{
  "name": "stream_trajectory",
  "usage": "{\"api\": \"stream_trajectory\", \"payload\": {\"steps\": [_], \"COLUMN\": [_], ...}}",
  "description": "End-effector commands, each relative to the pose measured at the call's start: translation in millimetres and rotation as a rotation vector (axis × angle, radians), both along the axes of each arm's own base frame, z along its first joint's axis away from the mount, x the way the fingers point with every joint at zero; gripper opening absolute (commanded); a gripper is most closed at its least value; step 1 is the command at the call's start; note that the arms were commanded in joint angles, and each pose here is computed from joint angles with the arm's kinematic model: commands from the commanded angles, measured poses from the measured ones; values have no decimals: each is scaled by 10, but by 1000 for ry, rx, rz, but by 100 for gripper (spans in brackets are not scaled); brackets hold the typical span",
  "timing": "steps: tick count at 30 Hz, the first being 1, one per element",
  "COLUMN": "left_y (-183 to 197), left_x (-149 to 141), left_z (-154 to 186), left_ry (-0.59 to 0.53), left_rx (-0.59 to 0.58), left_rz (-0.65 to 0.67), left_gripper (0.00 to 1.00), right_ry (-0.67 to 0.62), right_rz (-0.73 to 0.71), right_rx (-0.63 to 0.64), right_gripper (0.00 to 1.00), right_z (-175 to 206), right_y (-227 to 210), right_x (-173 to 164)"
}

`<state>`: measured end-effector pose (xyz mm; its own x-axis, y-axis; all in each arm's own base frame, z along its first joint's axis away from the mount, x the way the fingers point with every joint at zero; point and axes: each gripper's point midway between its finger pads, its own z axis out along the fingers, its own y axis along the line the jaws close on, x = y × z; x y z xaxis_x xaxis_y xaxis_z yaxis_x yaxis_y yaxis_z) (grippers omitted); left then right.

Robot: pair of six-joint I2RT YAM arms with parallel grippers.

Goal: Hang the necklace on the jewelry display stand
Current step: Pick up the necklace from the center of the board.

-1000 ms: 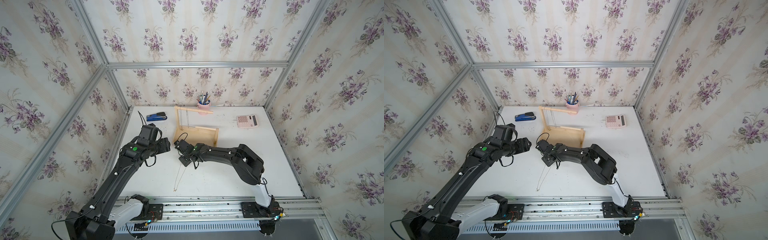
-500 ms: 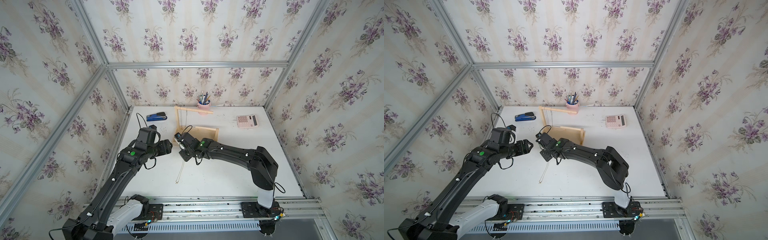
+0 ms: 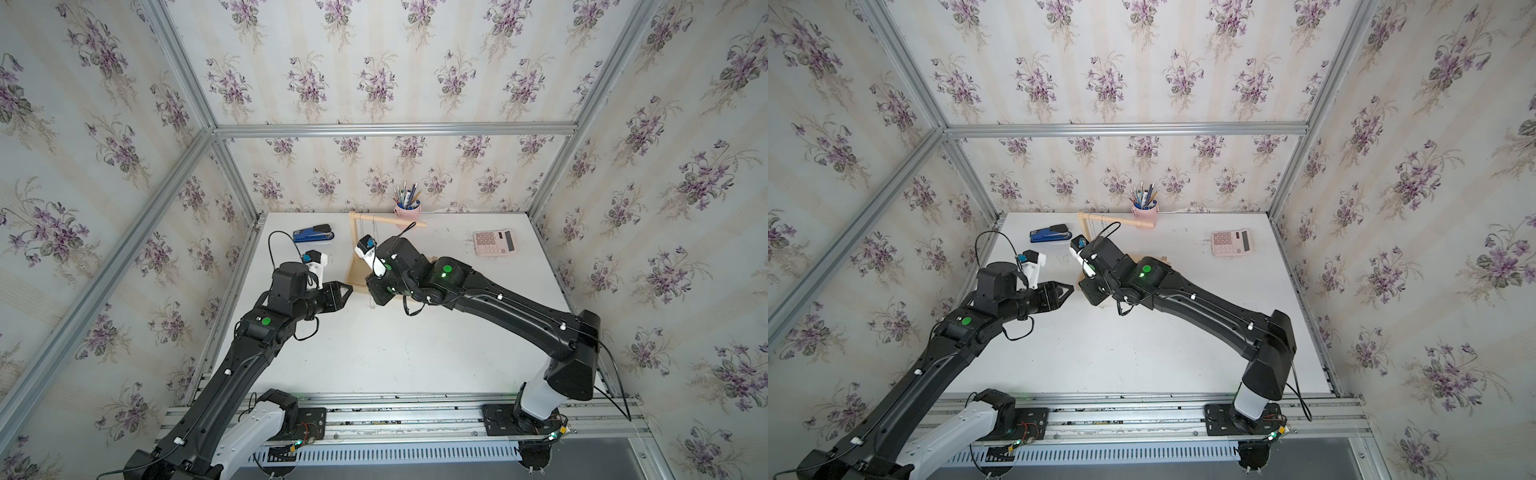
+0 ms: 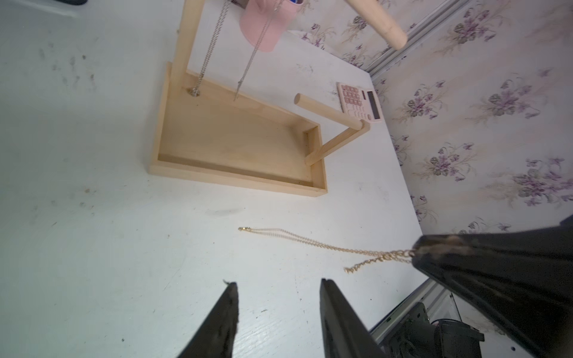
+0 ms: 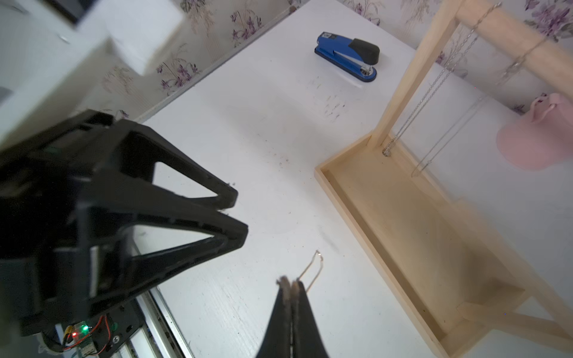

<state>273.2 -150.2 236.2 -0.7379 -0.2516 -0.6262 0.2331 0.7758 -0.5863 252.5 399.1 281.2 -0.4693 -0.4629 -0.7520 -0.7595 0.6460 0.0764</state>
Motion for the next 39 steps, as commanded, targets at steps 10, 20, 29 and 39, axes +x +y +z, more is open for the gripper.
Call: {"api": "stream_trajectory", "payload": {"steps": [10, 20, 29, 39], "left_y": [-537, -660, -691, -677], "left_x": [-51, -153, -218, -125], "left_z": [720, 782, 745, 741], "left_ry": [-205, -228, -227, -228], "left_rx": [-158, -145, -106, -87], "left_rz": [-312, -370, -387, -357], "left_gripper": [62, 61, 60, 60], "right_ry": [-38, -64, -69, -70], "right_rz": [14, 5, 12, 14], "right_rx": [22, 58, 77, 92], "right_gripper": [0, 0, 0, 0], "right_z": [408, 573, 657, 714], "right_y": [-174, -220, -247, -303], "right_x": [-94, -105, -138, -183]}}
